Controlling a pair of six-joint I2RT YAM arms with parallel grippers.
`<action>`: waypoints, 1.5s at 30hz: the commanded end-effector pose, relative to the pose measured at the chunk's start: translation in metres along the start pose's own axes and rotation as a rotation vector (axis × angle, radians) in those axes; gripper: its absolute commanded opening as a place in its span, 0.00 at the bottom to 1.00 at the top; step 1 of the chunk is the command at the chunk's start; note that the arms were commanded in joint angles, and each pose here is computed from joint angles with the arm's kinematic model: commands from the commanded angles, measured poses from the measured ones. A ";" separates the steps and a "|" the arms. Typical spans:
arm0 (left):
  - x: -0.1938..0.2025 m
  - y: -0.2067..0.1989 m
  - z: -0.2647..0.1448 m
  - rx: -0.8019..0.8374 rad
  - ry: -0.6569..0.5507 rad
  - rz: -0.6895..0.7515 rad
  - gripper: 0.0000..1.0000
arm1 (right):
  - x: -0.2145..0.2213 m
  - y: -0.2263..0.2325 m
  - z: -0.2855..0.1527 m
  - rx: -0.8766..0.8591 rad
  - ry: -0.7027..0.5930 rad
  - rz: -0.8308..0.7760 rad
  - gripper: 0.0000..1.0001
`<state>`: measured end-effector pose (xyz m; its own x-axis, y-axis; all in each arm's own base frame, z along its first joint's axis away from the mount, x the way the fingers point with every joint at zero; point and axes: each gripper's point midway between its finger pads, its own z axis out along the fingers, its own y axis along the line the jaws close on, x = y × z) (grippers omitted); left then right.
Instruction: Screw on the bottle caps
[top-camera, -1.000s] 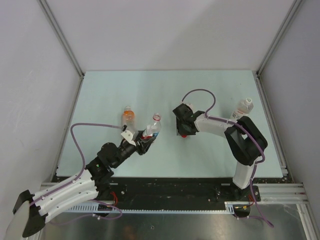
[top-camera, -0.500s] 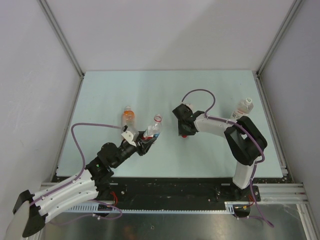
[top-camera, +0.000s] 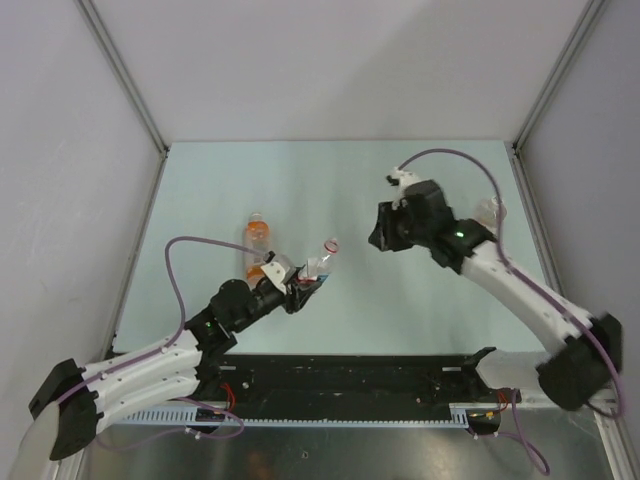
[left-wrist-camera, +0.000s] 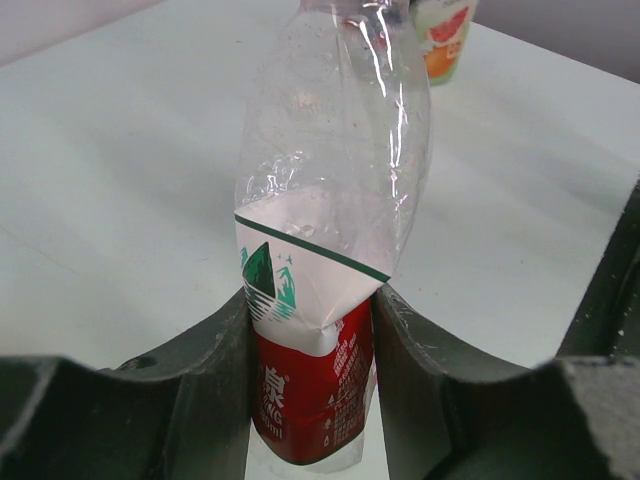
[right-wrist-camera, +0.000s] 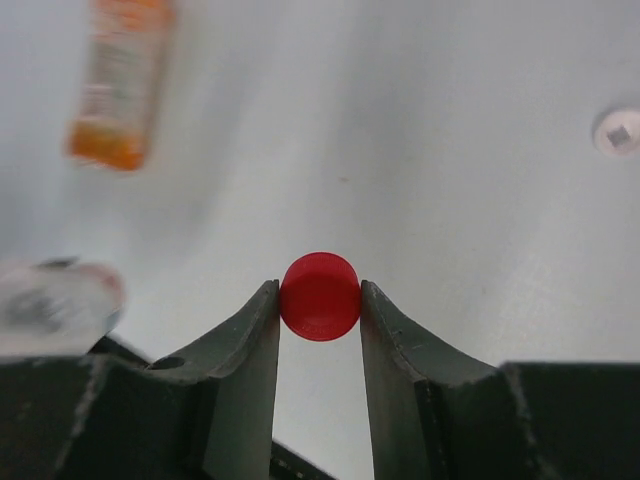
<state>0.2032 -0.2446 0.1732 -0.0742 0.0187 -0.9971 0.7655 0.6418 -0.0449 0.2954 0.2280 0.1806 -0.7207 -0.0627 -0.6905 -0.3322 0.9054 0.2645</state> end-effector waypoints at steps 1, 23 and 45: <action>-0.035 -0.024 0.006 0.145 -0.109 0.074 0.00 | -0.004 0.047 -0.072 -0.415 -0.079 -0.138 0.17; -0.020 -0.072 -0.002 0.460 -0.062 0.183 0.00 | 0.041 0.114 -0.165 -0.960 -0.091 -0.432 0.20; -0.023 -0.076 -0.005 0.479 -0.051 0.175 0.00 | 0.041 0.104 -0.138 -0.762 -0.105 -0.463 0.21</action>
<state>0.1411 -0.2828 0.1616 0.0386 0.1345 -0.9902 0.9746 0.2136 0.0670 0.1383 0.2650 0.2751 -0.3859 -0.2774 -0.8799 -0.9174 0.2157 0.3344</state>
